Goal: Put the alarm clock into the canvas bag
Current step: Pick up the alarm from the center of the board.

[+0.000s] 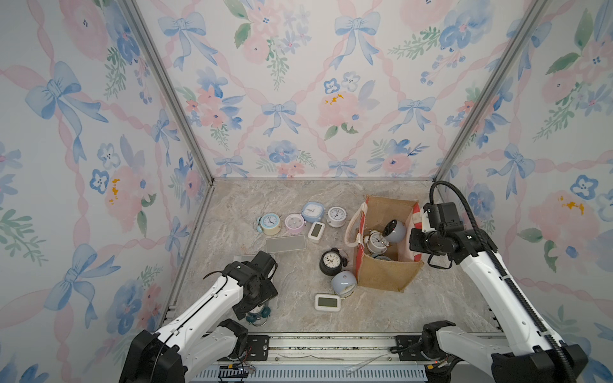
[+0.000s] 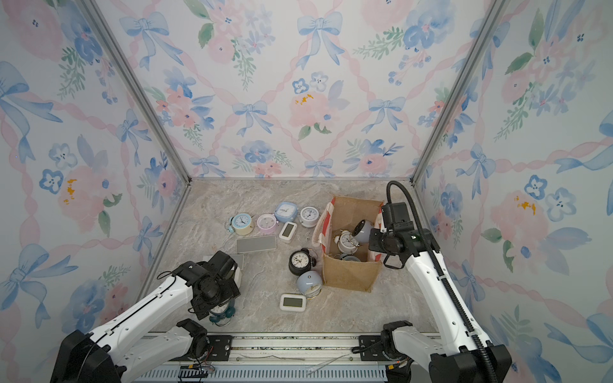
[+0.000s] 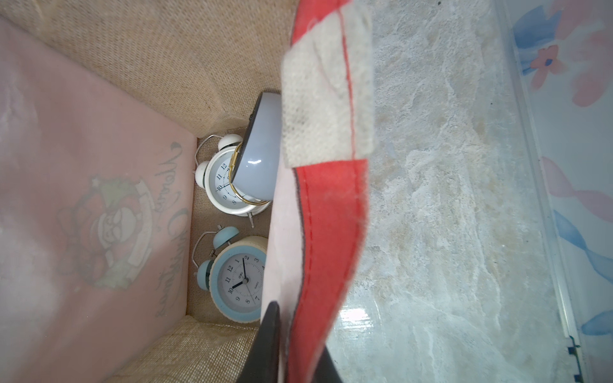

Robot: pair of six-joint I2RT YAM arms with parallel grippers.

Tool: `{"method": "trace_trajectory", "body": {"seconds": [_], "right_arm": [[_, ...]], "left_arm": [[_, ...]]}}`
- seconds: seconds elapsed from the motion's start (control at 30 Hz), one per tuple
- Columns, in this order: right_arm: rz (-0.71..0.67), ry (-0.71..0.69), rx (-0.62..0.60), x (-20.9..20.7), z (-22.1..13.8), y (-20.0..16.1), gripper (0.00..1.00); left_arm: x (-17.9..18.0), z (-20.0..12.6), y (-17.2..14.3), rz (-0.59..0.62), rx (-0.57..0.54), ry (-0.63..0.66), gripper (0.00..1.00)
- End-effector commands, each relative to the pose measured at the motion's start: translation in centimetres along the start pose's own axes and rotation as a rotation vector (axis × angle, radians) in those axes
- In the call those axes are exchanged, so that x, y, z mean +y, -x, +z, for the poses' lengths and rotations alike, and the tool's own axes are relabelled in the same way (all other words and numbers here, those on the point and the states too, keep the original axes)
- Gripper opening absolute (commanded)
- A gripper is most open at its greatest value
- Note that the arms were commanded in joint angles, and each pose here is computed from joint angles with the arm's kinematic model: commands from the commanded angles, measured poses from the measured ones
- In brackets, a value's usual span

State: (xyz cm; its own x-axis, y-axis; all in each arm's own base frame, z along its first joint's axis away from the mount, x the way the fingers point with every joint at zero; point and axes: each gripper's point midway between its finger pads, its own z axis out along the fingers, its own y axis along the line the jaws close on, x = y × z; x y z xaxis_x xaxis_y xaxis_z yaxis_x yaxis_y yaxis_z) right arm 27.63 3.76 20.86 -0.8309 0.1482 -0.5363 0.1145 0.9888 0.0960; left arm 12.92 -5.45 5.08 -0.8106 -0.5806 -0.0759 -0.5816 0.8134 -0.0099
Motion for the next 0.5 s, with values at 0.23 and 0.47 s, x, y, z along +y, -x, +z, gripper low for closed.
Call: {"method": "trace_trajectory", "body": {"seconds": [0.23,0.47], "right_arm": [[-0.018,0.015,0.014,0.3,0.2,-0.7,0.13],[-0.017,0.013,0.009,0.2,0.1,-0.8,0.13]], "left_arm": [[1.1,1.6,0.8,-0.021,-0.028,0.096,0.98],[1.5,2.2,1.5,-0.034,-0.054,0.128,0.95]]}}
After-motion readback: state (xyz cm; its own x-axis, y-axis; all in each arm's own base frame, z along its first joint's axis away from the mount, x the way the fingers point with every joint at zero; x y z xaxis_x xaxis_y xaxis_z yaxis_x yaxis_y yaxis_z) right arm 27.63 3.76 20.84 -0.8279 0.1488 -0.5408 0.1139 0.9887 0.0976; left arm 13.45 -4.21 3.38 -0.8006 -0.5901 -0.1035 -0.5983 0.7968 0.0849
